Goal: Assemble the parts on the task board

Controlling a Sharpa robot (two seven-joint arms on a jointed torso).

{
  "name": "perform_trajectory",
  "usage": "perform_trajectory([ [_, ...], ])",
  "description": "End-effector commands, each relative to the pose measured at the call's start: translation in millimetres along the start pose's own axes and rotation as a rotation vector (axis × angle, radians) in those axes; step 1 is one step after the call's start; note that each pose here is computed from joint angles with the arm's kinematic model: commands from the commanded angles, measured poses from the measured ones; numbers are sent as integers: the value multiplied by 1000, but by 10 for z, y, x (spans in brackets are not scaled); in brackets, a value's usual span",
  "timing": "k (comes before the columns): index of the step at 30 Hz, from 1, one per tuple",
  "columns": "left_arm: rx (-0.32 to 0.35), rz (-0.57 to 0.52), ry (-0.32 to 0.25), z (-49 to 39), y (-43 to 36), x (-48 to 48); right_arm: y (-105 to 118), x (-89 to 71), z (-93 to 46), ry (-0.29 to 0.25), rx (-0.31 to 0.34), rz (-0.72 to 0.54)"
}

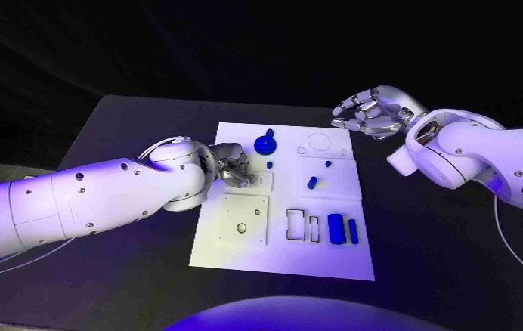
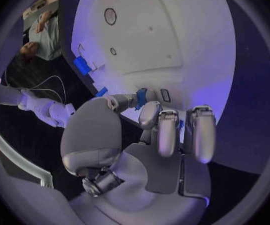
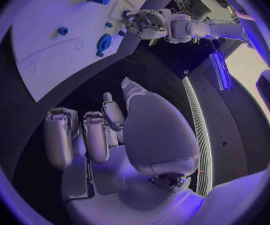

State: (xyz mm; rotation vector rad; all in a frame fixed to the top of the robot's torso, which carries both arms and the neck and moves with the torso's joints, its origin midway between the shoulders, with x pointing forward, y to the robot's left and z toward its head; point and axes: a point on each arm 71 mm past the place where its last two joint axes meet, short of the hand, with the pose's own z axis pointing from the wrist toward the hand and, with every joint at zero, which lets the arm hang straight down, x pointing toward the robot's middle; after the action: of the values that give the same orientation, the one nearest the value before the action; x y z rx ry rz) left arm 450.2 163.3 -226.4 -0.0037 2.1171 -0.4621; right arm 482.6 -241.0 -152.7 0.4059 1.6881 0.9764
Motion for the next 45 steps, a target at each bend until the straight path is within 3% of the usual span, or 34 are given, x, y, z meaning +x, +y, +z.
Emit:
perform_trajectory([
  [1, -6, 8, 63, 16, -1, 79, 2, 14, -3, 15, -4, -8],
  [20, -37, -37, 147, 99, 47, 71, -3, 9, -5, 13, -2, -9],
  [45, -48, -42, 158, 117, 82, 52, -7, 2, -15, 9, -1, -14],
])
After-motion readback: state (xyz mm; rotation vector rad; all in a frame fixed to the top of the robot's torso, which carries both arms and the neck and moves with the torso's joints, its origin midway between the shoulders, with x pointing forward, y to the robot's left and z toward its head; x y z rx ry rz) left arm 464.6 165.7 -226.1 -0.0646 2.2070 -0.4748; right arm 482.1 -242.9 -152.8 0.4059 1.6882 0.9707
